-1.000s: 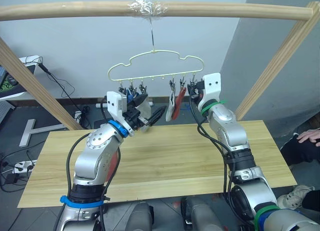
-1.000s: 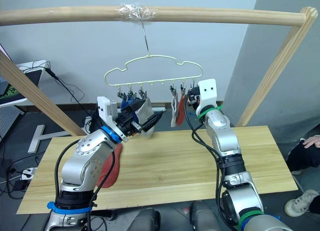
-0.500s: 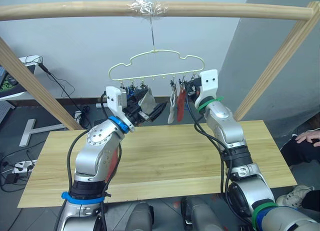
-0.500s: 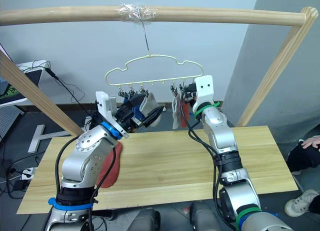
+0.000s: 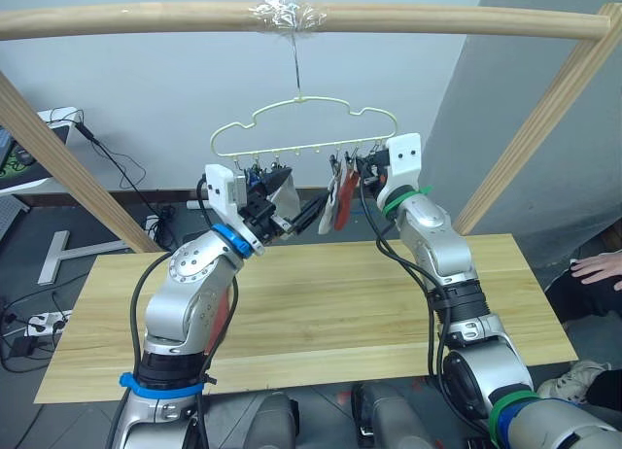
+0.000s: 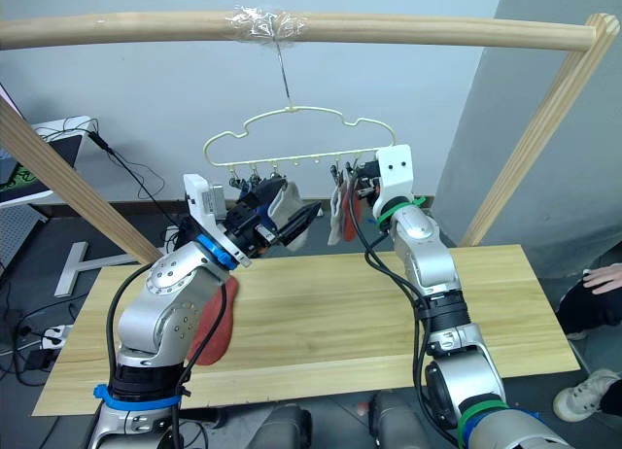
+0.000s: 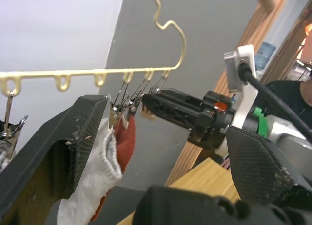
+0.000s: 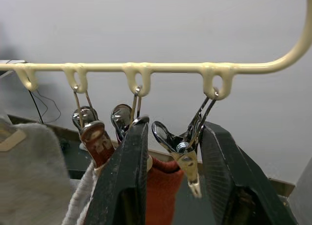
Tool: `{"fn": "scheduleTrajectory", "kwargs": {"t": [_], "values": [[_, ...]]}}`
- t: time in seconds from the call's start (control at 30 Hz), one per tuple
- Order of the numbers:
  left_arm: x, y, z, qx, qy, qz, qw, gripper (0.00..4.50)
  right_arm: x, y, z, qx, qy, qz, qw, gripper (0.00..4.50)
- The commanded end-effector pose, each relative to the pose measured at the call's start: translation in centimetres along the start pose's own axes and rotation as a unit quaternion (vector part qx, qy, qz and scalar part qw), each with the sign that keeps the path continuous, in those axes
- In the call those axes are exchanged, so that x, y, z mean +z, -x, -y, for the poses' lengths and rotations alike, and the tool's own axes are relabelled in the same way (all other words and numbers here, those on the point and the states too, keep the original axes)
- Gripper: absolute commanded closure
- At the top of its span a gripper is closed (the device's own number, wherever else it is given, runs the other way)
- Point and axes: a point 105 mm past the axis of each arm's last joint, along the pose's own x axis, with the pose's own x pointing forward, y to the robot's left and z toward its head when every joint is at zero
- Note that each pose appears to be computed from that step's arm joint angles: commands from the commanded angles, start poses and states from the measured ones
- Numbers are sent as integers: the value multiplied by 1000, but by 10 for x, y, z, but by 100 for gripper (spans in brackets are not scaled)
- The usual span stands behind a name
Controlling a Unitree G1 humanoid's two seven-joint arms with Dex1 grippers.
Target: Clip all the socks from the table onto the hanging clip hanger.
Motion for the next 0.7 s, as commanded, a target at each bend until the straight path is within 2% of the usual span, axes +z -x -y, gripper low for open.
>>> {"fn": "scheduleTrajectory", "kwargs": {"t": [0.03,0.7], "values": [[17,-3,7,-12,-13,28,999,0,18,-2,0,0,2,33,999,290],[20,-3,8,-13,-15,35,999,0,21,-4,0,-3,8,40,999,290]]}}
